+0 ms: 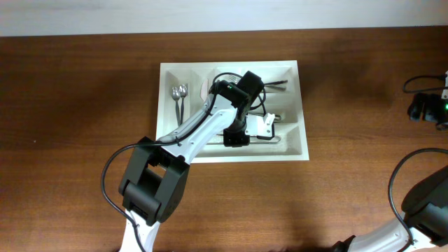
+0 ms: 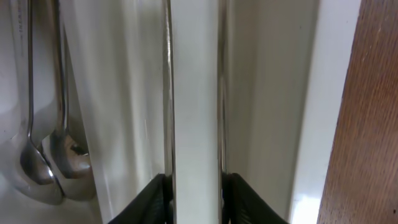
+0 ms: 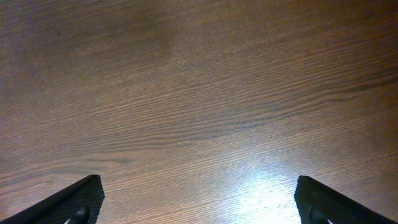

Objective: Pack container

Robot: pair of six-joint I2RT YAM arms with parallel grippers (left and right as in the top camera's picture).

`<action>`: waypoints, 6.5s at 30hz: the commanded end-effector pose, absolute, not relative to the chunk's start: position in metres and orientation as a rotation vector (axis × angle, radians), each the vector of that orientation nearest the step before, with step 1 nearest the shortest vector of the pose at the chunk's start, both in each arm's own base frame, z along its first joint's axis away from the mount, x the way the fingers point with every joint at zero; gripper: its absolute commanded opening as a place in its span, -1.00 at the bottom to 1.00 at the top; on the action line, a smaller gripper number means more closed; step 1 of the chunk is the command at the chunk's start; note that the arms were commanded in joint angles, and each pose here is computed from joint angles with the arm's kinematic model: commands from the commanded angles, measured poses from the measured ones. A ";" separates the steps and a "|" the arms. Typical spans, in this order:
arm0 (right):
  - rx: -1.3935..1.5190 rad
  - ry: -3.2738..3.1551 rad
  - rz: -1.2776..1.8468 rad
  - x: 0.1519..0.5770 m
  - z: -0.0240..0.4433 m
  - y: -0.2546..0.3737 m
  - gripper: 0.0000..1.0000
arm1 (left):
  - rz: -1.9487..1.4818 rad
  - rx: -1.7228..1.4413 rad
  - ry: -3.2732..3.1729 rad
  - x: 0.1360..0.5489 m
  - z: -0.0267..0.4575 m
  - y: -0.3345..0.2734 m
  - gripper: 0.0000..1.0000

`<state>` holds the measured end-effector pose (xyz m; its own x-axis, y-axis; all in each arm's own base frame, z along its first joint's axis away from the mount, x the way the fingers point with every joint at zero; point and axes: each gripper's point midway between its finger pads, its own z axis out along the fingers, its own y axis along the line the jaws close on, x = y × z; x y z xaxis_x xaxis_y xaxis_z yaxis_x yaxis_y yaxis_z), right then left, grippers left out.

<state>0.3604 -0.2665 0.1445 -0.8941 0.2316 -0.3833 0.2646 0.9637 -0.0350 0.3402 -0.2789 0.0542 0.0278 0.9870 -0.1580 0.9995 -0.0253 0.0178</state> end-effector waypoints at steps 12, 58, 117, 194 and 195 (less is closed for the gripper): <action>0.360 2.735 -0.097 0.361 0.140 -0.265 0.97 | -0.157 2.171 2.086 0.339 0.055 -0.281 -0.21; 0.360 2.735 -0.097 0.361 0.140 -0.265 0.97 | 0.537 0.524 2.428 0.537 0.237 -0.059 0.98; 0.348 2.049 -0.123 0.167 0.414 -0.058 0.97 | 0.331 -0.469 2.627 0.471 0.209 0.209 0.98; -0.308 1.131 -0.100 0.191 0.347 0.030 0.97 | 0.331 -0.469 2.627 0.471 0.209 0.209 0.98; -0.308 1.136 -0.100 0.193 0.344 0.029 0.97 | 0.331 -0.469 2.627 0.471 0.209 0.209 0.98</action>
<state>0.1915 0.0319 0.3480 0.4239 -0.2358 -0.8745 -0.0915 0.9494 -0.3004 0.4704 0.2079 0.1990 -0.8573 -0.2619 -0.4433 -0.3646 0.9167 0.1637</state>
